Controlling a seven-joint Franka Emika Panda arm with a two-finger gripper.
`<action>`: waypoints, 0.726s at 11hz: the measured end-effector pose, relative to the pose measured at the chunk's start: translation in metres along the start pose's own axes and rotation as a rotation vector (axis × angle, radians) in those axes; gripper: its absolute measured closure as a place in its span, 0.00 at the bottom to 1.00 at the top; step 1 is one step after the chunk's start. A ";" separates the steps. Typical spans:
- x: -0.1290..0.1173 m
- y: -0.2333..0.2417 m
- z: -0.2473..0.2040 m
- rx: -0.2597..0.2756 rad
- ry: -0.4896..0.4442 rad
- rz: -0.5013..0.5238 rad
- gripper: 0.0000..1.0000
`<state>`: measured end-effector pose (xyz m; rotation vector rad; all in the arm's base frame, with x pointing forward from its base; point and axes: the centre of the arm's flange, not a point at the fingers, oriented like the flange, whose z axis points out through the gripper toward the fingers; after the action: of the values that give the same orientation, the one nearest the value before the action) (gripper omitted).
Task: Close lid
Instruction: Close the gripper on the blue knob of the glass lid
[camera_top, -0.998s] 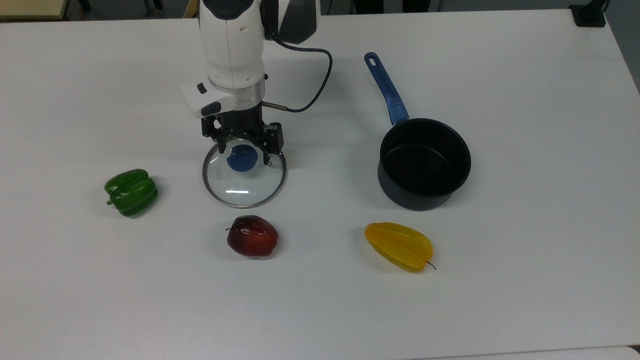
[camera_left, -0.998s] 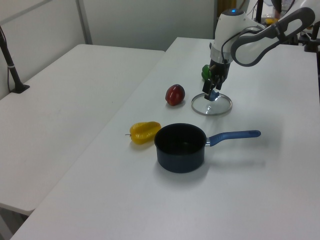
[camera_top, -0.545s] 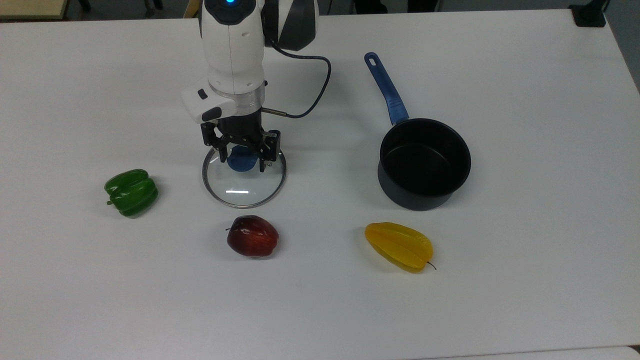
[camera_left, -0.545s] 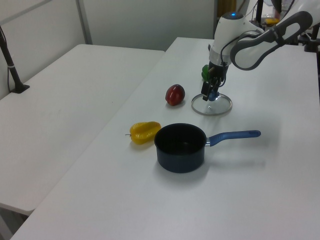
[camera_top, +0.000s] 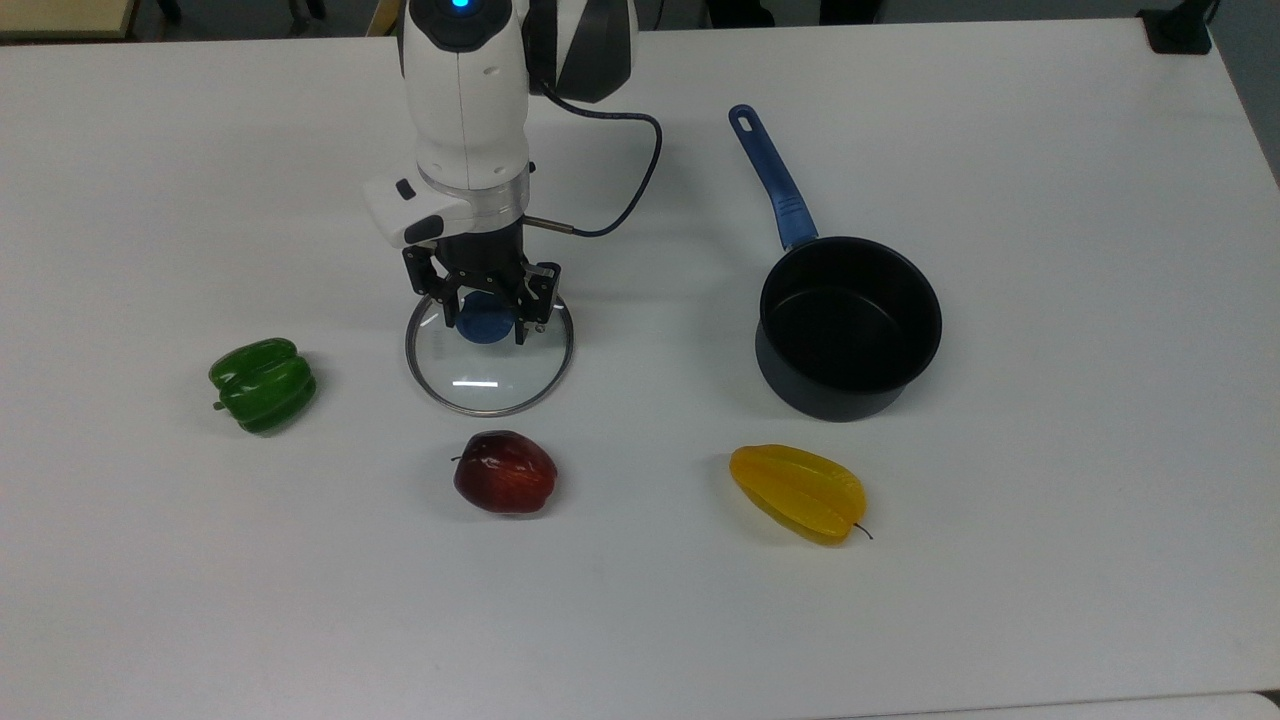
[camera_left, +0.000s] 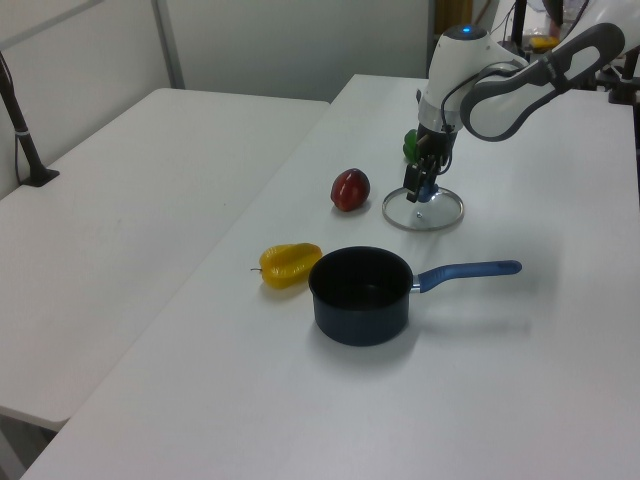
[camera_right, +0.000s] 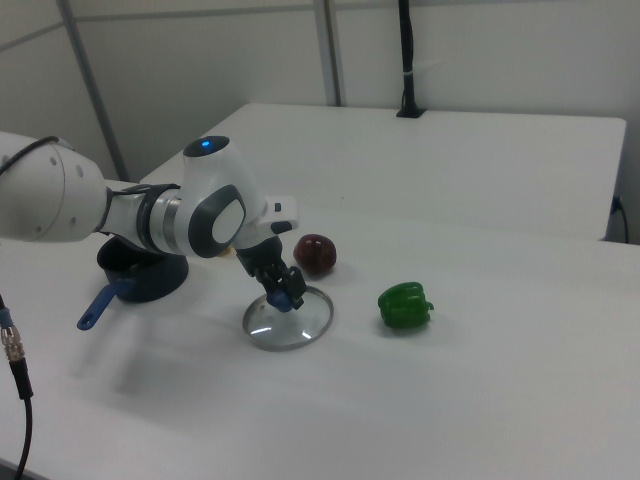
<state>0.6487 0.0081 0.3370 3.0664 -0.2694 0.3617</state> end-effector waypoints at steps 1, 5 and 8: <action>0.000 0.000 0.000 -0.001 -0.002 0.000 0.26; -0.004 0.001 0.002 -0.010 -0.037 0.000 0.30; -0.002 0.003 -0.002 -0.011 -0.034 0.014 0.39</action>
<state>0.6456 0.0053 0.3382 3.0635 -0.2932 0.3085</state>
